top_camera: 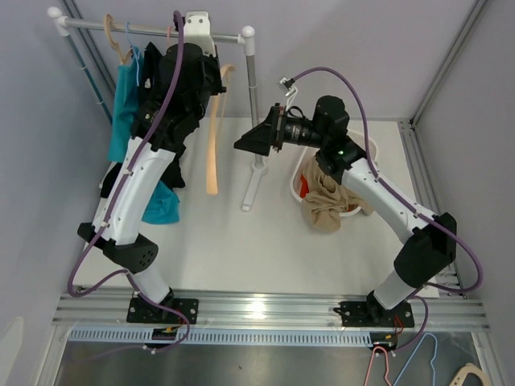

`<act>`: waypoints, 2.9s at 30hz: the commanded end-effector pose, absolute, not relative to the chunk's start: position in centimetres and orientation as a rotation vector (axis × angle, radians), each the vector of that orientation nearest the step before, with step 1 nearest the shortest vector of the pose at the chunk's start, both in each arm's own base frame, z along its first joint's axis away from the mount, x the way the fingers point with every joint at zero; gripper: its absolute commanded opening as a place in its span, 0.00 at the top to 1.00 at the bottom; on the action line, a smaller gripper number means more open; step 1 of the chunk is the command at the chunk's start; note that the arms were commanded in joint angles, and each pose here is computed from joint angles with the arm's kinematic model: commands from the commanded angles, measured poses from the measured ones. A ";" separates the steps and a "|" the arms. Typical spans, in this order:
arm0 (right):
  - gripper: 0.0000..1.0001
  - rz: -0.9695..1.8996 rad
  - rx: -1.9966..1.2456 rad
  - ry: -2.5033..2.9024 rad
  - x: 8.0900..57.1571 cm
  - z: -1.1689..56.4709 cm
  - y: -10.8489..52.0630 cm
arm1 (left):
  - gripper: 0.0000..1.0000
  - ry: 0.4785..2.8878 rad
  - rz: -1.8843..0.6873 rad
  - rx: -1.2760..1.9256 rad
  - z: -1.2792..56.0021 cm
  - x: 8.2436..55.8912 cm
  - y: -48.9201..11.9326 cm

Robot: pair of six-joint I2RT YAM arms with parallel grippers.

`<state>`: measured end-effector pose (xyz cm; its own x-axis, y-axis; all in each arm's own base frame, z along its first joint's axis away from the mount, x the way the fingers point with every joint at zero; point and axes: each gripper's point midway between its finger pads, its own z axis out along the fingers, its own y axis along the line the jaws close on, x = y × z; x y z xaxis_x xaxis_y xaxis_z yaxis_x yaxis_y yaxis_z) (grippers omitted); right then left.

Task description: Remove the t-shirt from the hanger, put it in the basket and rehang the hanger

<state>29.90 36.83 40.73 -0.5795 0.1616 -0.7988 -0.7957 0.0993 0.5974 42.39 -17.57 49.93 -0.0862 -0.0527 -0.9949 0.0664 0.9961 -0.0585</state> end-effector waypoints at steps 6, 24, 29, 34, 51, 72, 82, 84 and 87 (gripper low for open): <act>0.03 1.728 -0.744 1.473 28.0 44.2 40.8 | 0.99 1.562 -0.166 -0.048 53.7 40.2 -16.1; 1.00 1.793 -0.805 1.493 26.9 42.8 45.6 | 0.99 1.558 -0.166 -0.040 53.3 40.1 -16.5; 1.00 1.763 -0.812 1.485 26.9 42.9 45.5 | 0.99 1.554 -0.173 -0.032 53.6 39.7 -16.4; 1.00 1.745 -0.819 1.478 27.1 43.6 45.6 | 0.93 1.549 -0.180 -0.024 53.8 39.6 -16.5; 1.00 1.823 -0.772 1.430 31.5 46.6 46.1 | 0.01 1.297 -0.149 -0.178 58.7 34.3 -10.5; 1.00 1.831 -0.540 1.483 39.5 45.3 46.0 | 0.00 1.235 0.004 -0.411 56.3 30.8 -3.7; 1.00 1.807 -0.413 1.549 41.9 43.4 46.1 | 0.00 1.339 0.026 -0.422 52.4 33.4 -2.4; 1.00 1.804 -0.403 1.560 41.8 43.1 46.3 | 0.01 1.377 0.017 -0.439 51.8 35.1 -2.0; 1.00 1.799 -0.392 1.575 41.9 42.4 46.7 | 0.01 1.450 0.025 -0.424 51.2 37.0 -1.8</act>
<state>41.08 46.76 42.28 -0.7128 0.2649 -0.6494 -0.6791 -0.0294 0.7334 34.83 -0.99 52.50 0.2161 -0.2057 -0.9545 -0.3049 0.9145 -0.2661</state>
